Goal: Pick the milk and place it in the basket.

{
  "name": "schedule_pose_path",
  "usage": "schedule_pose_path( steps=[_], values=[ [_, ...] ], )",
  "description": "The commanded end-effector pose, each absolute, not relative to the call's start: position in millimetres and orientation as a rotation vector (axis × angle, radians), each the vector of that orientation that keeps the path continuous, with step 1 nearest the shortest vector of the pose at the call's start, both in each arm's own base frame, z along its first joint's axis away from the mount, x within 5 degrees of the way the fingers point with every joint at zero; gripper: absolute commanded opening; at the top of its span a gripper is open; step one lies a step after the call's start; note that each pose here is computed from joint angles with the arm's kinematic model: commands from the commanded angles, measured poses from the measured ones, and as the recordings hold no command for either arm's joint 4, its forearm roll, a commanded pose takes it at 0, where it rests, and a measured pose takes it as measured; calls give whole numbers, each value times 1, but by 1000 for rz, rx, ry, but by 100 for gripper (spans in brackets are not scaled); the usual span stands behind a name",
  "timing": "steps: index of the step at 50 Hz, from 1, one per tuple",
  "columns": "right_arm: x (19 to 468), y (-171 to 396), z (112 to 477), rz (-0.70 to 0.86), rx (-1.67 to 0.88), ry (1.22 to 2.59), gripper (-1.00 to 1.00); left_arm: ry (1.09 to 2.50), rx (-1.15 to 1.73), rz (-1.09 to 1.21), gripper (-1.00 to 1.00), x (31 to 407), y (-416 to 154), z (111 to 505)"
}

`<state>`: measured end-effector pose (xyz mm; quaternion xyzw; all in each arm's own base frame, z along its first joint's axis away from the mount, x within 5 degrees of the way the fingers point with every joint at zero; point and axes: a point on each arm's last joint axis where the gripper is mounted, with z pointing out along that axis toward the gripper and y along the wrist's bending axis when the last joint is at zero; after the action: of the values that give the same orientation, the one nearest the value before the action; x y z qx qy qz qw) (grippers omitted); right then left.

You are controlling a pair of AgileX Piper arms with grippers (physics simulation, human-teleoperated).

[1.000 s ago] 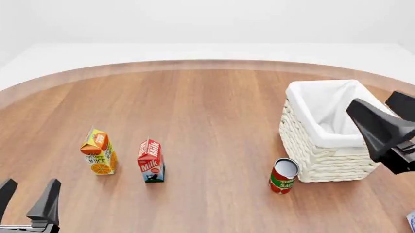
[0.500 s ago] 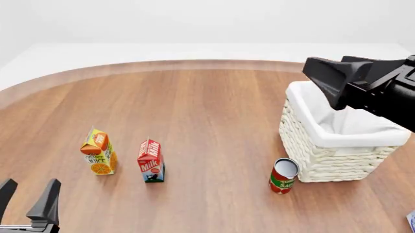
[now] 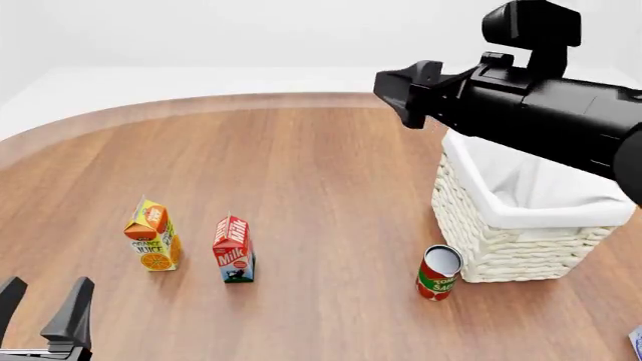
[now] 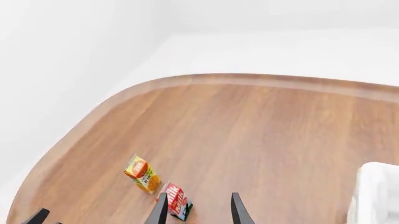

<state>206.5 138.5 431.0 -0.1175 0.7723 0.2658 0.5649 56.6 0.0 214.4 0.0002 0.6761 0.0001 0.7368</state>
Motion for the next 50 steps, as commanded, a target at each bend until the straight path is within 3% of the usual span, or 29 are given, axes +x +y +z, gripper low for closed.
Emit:
schedule_pose_path(
  steps=[1, 50],
  values=[
    [231, 165, 422, 634, -299, 1882, 100, 1485, 0, 0, 100, 57, 0, 214],
    [300, 244, 356, 749, -175, 2089, 100, 1485, 0, 0, 100, 57, 0, 214]
  ],
)
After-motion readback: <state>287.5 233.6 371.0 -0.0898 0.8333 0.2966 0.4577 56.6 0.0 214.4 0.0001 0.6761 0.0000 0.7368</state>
